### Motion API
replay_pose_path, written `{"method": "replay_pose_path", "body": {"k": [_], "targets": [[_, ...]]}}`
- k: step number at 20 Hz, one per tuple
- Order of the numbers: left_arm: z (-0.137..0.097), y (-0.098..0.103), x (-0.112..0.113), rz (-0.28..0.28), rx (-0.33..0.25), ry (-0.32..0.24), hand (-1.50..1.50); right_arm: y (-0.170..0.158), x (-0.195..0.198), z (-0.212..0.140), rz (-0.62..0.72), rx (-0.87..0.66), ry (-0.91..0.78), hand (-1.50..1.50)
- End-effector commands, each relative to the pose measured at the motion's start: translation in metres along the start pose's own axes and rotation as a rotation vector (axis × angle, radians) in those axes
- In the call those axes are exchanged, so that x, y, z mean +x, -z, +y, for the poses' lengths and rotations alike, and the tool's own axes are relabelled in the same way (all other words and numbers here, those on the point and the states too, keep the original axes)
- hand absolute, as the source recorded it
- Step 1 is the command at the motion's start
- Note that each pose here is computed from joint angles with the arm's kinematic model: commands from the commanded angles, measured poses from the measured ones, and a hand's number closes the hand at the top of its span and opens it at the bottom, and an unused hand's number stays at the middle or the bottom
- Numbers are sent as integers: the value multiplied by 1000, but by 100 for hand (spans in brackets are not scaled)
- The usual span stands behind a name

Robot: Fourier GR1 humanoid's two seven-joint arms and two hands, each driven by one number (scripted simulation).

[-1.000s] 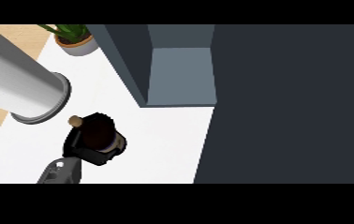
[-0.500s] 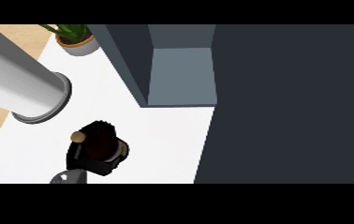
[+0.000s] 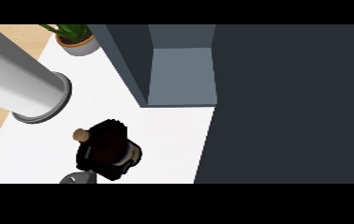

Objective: Pick up the wine, place it into the cabinet and close the cabinet

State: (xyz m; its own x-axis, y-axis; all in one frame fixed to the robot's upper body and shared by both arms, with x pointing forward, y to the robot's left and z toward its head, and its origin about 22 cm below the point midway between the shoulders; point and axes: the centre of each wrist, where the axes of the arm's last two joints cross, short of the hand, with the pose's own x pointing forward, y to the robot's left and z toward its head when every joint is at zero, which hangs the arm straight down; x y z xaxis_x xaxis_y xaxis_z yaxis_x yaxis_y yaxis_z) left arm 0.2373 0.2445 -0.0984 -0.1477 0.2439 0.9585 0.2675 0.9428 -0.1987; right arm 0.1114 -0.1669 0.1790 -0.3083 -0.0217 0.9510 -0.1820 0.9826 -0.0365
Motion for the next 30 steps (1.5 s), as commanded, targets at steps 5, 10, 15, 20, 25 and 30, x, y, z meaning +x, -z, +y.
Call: {"method": "replay_pose_path", "body": {"k": [5, 10, 15, 20, 25, 30], "targets": [[-52, 17, 28, 3, -58, -36, 150, -28, 38, -6, -73, 0, 52, -150], [-70, 17, 40, -19, -44, -4, 150, -32, 41, -10, -63, -8, 59, -150], [-96, 26, 46, -78, 8, 67, 150, -28, 37, -10, -68, -6, 37, -150], [-96, 56, 65, -81, 73, 126, 150, -39, 40, -10, -53, -11, 55, -150], [-108, 62, 38, -59, 63, 186, 150, -30, 32, -14, -52, -17, 31, -150], [-87, 104, 57, -58, 51, 207, 150, -34, 36, -14, -61, 7, 37, -150]]}}
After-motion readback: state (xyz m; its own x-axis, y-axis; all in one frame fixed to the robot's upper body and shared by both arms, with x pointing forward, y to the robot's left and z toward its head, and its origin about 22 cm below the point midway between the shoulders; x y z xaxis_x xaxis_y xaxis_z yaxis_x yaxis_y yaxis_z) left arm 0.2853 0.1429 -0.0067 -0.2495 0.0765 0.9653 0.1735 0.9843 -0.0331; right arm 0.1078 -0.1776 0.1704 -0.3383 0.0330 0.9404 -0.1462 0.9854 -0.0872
